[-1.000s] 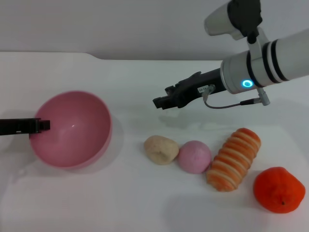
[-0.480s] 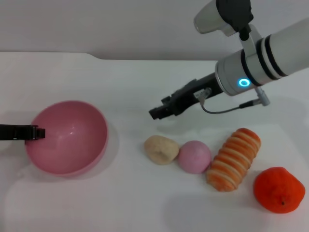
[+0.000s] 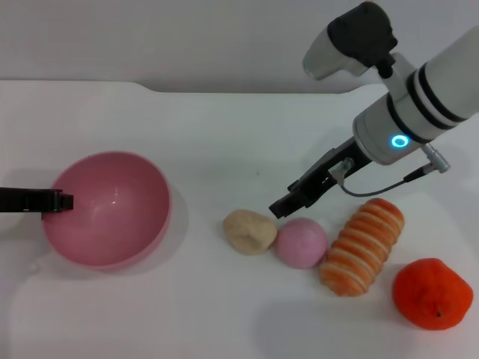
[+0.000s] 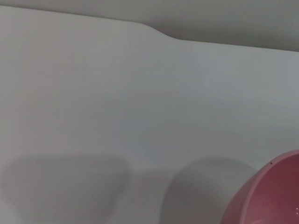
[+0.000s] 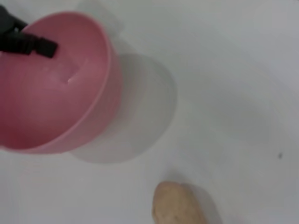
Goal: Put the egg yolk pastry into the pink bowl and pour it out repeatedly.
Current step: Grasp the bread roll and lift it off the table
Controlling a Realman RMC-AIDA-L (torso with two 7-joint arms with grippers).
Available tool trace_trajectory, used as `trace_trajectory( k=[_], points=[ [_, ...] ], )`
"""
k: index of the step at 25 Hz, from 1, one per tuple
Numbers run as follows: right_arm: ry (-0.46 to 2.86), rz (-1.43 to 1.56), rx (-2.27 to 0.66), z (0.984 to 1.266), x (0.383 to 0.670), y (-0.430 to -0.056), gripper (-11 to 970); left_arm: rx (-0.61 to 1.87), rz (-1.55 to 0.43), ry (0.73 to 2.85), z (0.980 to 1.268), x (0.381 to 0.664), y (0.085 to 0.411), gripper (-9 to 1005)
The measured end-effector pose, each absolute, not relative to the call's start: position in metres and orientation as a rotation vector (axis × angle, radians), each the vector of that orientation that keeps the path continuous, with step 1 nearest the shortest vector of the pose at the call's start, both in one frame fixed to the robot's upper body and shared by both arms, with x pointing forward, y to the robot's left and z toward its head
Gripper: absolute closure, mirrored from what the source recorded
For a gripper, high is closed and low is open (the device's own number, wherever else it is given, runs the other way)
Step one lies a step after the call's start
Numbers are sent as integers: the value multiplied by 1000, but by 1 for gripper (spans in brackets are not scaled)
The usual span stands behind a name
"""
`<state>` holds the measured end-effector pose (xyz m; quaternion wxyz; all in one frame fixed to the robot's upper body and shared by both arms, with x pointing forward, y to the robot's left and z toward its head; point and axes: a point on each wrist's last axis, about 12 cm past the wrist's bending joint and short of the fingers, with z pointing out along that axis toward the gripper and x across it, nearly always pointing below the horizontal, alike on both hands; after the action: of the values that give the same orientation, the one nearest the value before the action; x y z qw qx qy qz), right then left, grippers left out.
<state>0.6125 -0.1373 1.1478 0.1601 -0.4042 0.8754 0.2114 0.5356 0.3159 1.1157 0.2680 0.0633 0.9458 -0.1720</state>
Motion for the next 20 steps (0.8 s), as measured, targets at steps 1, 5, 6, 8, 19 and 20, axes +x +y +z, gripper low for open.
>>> trace_trajectory(
  k=[1, 5, 6, 8, 19, 20],
  points=[
    [2485, 600, -1183, 1147, 611, -135, 438, 171, -464, 2552, 1116, 536, 316, 995],
    [2362, 568, -1352, 1141, 606, -119, 444, 173, -464, 2551, 1116, 536, 315, 995],
    [2327, 556, -1390, 1138, 604, -114, 445, 173, -464, 2551, 1116, 536, 315, 996],
    [2275, 529, -1436, 1133, 601, -104, 448, 173, -464, 2551, 1116, 536, 315, 996],
    [2200, 432, -1498, 1108, 592, -83, 463, 181, -468, 2547, 1117, 539, 313, 995],
    [2210, 440, -1492, 1105, 592, -83, 464, 183, -468, 2545, 1118, 540, 313, 995]
  ],
)
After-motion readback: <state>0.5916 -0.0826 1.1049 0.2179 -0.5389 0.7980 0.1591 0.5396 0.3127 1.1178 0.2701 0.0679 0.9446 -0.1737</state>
